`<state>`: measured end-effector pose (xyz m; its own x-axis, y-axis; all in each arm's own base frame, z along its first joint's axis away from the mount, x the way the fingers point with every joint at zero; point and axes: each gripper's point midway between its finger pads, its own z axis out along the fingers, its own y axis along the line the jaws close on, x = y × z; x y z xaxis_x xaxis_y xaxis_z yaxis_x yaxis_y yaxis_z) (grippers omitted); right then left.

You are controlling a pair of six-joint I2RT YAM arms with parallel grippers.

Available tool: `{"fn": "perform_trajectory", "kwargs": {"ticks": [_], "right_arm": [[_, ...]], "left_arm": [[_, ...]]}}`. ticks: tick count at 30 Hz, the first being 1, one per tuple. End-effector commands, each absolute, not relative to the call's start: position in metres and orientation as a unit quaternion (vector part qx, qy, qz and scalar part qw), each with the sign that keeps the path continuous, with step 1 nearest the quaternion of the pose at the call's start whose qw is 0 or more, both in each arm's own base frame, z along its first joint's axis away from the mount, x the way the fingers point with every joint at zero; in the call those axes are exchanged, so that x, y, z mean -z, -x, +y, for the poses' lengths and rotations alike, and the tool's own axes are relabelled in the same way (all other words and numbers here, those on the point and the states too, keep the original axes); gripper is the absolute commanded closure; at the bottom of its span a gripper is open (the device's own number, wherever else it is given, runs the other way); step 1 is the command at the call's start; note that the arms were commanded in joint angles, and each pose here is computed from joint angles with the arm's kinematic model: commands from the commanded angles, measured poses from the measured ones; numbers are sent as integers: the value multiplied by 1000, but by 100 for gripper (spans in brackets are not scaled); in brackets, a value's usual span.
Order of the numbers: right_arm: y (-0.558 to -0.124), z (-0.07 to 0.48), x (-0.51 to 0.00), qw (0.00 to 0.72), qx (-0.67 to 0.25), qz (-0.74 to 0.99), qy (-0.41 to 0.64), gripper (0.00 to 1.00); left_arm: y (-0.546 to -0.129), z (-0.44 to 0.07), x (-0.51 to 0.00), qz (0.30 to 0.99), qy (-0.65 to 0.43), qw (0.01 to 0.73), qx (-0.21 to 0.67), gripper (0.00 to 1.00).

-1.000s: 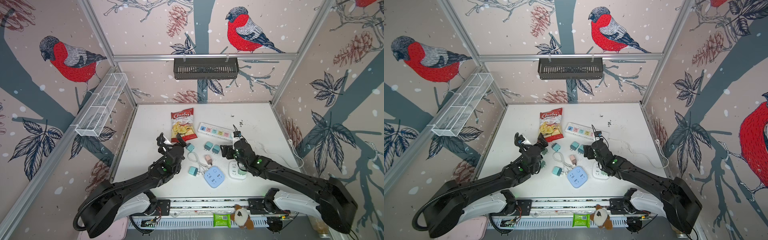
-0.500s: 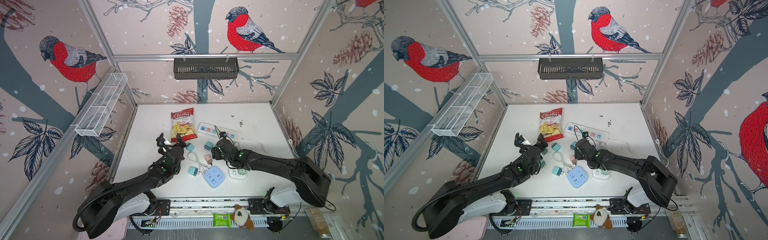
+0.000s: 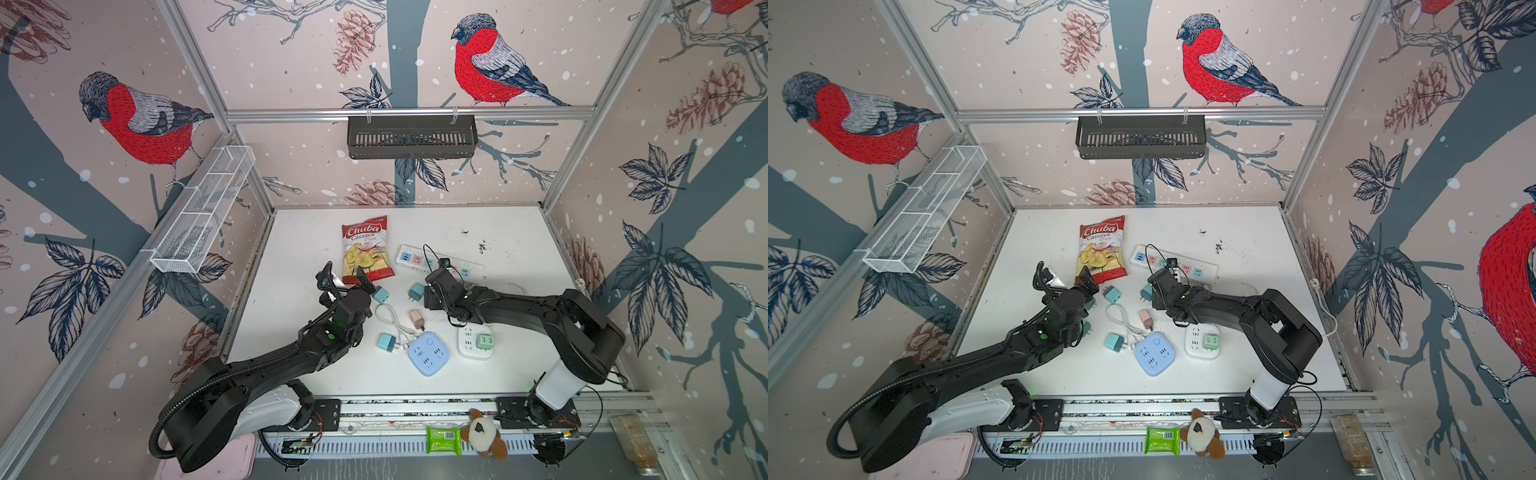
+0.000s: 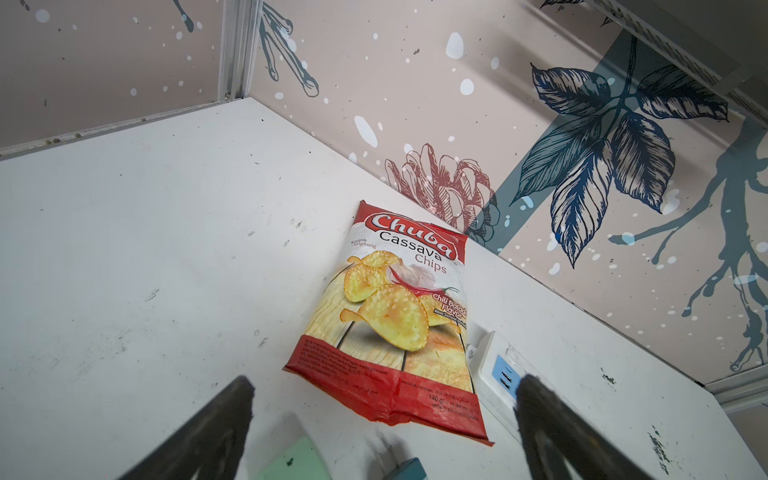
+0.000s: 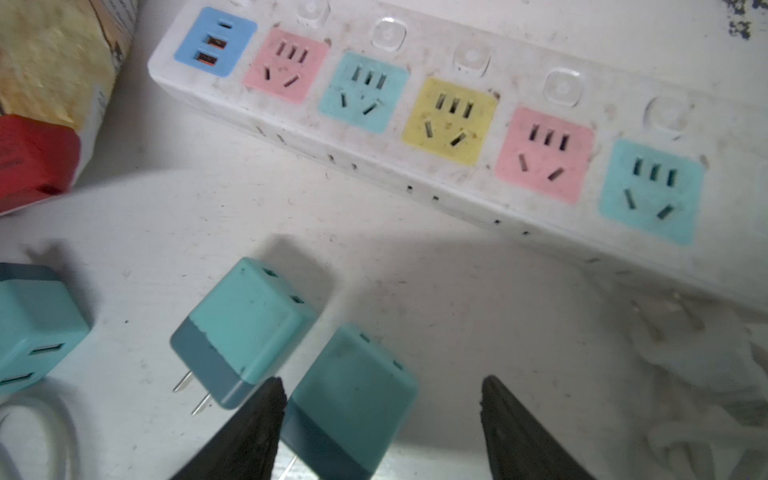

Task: Insert the plug
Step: 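Move the right gripper over the teal charger near the power strip, then close the right gripper on the teal charger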

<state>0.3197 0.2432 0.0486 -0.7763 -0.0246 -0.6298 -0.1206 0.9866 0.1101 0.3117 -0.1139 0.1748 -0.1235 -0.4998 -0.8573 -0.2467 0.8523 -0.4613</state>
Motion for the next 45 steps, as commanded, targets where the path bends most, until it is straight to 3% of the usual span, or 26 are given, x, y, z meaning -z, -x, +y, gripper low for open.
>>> {"fn": "perform_trajectory", "kwargs": {"ticks": [1,14,31,45], "right_arm": [[-324,243,-47,333,-67,940,41,24],[-322,253,-28,317,-51,946,52,24],[-297,241,-40,329,-78,939,56,26],[-315,251,-34,325,-50,941,81,27]], "left_arm": [[-312,-112,-181,734,262,617,109,3],[-312,-114,-185,733,257,620,111,4],[-315,-117,-184,738,248,618,107,5],[-316,-118,-185,741,244,617,106,5]]}}
